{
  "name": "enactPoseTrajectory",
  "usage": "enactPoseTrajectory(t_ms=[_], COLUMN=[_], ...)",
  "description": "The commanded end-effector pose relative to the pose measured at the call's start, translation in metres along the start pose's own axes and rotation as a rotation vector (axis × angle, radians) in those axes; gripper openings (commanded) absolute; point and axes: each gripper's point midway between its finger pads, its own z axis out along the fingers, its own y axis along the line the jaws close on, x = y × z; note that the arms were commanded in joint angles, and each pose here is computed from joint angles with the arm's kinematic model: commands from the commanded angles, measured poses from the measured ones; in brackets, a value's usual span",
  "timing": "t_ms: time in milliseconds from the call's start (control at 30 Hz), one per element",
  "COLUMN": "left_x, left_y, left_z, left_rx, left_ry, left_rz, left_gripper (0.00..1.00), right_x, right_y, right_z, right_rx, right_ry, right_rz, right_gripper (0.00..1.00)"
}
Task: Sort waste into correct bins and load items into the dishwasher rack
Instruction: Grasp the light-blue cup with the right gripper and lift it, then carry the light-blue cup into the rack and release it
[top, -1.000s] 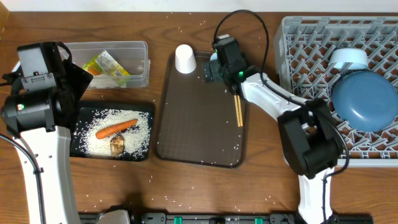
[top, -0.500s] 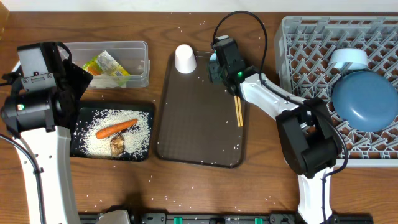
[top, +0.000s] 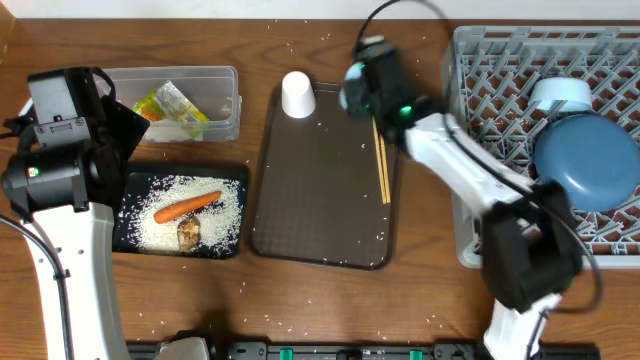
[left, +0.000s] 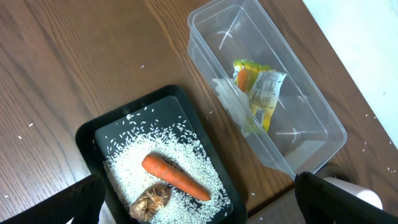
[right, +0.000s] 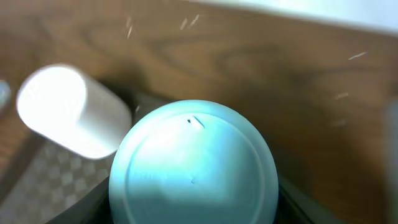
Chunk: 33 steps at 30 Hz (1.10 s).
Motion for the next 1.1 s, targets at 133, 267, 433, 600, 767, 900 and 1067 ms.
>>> enactPoseTrajectory(t_ms=[133,267,433,600,767,900,1067], left_x=[-0.004,-0.004,-0.004,-0.004,-0.004,-0.004,-0.004], left_y=[0.002,0.002,0.002,0.002,0.002,0.002,0.001], left_z=[-0.002,-0.002,-0.002,-0.002,-0.002,-0.002,-0.002], left_rx=[-0.008,-0.008,-0.008,-0.008,-0.008,-0.008,-0.007], left_ry=[-0.016,-0.016,-0.016,-0.016,-0.016,-0.016,-0.016], left_rz=[-0.004,-0.004,-0.004,-0.004,-0.004,-0.004,-0.005], left_gripper=[0.98,0.98,0.98,0.98,0.98,0.98,0.98], right_x=[-0.077,-0.082,-0.060,-0.021,0.010,0.034,0.065], right_y=[-0.114,-0.198,-0.313,-0.402,-0.452,-0.479,-0.503], right_z=[-0.094,-0.134,-0.179,-0.220,-0.246,-0.248,-0.238], right_rx=[0.225,0.363,0.569,0.708,0.750,0.769,0.795], right_ry=[-0.187,-0.218,-0.212,-0.177,-0.157,-0.127,-0.066], right_rz=[0.156,0.252,0.361,0.436,0.485,0.527,0.558], right_gripper=[0.54,0.56,0.56,0.56,0.58,0.59,0.64])
